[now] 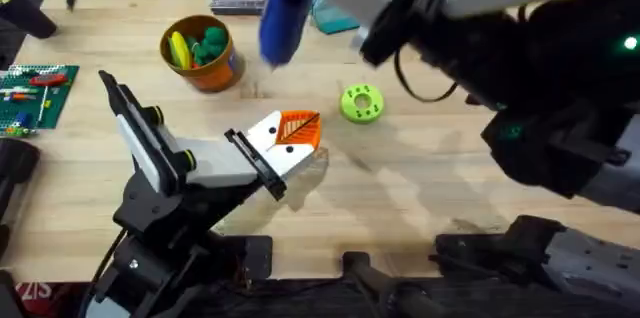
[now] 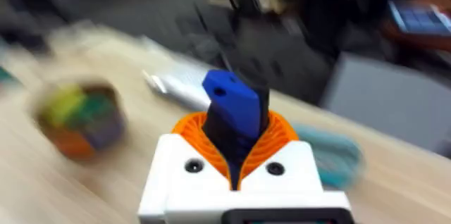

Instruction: Pick up the gripper from the table and insert it into the empty holder that is missing its gripper. Then pick up a screw, insert it into the mounting hole, and use the screwdriver to tighten it. Finally, clean up the table by picking up the vegetable and placing it into the bucket.

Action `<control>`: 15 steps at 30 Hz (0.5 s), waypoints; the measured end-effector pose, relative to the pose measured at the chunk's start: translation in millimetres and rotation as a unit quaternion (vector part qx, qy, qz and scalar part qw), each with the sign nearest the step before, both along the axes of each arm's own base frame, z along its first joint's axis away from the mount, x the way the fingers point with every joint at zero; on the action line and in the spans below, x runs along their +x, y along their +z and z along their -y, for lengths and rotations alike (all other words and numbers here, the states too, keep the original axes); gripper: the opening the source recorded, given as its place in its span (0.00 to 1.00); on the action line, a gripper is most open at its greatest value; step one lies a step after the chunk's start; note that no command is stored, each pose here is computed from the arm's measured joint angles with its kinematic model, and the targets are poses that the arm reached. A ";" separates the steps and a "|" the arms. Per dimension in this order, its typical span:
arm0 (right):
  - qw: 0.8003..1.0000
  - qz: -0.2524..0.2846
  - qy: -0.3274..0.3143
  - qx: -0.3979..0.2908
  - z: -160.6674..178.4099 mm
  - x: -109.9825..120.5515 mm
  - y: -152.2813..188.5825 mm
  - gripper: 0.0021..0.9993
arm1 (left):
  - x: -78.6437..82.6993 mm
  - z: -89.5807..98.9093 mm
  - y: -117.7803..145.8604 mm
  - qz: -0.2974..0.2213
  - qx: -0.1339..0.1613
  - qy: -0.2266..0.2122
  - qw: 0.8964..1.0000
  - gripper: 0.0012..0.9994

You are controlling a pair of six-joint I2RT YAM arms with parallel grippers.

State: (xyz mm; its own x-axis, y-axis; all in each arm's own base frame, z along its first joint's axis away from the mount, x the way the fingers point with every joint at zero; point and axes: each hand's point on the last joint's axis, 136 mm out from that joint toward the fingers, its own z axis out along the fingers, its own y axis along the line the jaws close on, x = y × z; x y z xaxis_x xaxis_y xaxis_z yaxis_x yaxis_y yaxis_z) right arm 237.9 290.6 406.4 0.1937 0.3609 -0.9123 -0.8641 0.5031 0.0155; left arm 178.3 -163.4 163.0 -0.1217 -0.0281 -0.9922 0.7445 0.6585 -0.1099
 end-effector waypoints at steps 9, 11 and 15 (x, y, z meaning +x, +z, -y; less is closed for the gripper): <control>0.988 -0.030 -0.149 0.020 54.9 59.7 -2.6 0.04 | 0.0 0.0 0.0 0.000 0.000 0.000 1.000 0.01; 0.986 -0.047 -0.163 0.006 58.7 68.1 -12.8 0.04 | 0.0 0.0 -0.1 0.000 0.000 0.000 1.000 0.01; 0.980 -0.089 -0.178 -0.033 60.3 80.1 -39.6 0.04 | 0.0 0.0 0.0 0.000 0.000 0.000 1.000 0.01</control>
